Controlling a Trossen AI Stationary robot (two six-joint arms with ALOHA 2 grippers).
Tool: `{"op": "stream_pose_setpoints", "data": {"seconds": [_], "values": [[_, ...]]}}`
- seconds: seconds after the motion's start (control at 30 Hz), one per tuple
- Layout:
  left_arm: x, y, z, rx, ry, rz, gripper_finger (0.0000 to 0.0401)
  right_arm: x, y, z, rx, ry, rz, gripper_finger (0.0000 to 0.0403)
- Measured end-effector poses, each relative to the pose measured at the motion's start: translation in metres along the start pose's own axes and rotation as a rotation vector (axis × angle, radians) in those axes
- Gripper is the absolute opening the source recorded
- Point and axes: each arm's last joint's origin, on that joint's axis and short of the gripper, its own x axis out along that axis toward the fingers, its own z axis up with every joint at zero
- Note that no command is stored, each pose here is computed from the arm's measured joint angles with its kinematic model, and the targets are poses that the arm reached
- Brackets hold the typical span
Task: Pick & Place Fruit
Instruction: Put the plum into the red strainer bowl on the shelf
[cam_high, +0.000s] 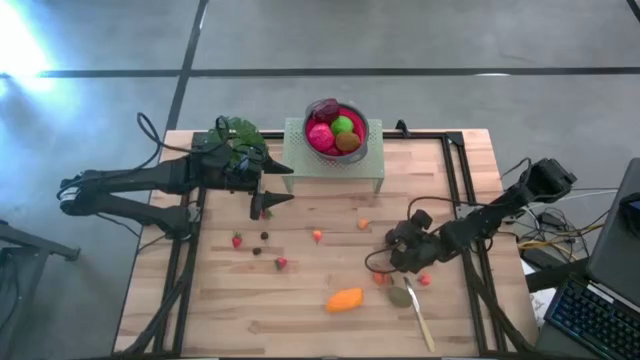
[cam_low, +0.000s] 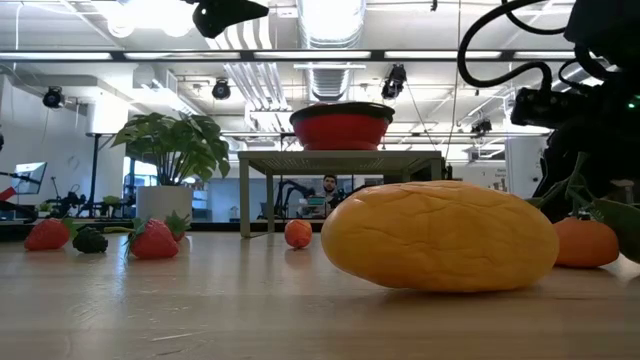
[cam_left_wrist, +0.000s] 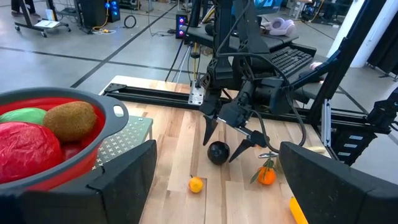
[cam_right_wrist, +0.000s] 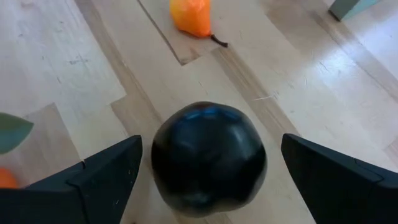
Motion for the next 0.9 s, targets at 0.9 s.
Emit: {"op": "stream_pose_setpoints", "data": {"seconds": [0.9], "values": [[0.0000, 0.0000, 0.0000, 0.000, 0.000, 0.000, 0.0344, -0.0048, 0.0075, 0.0093, -0.065, -0.021, 0.026, 0.0251]]}}
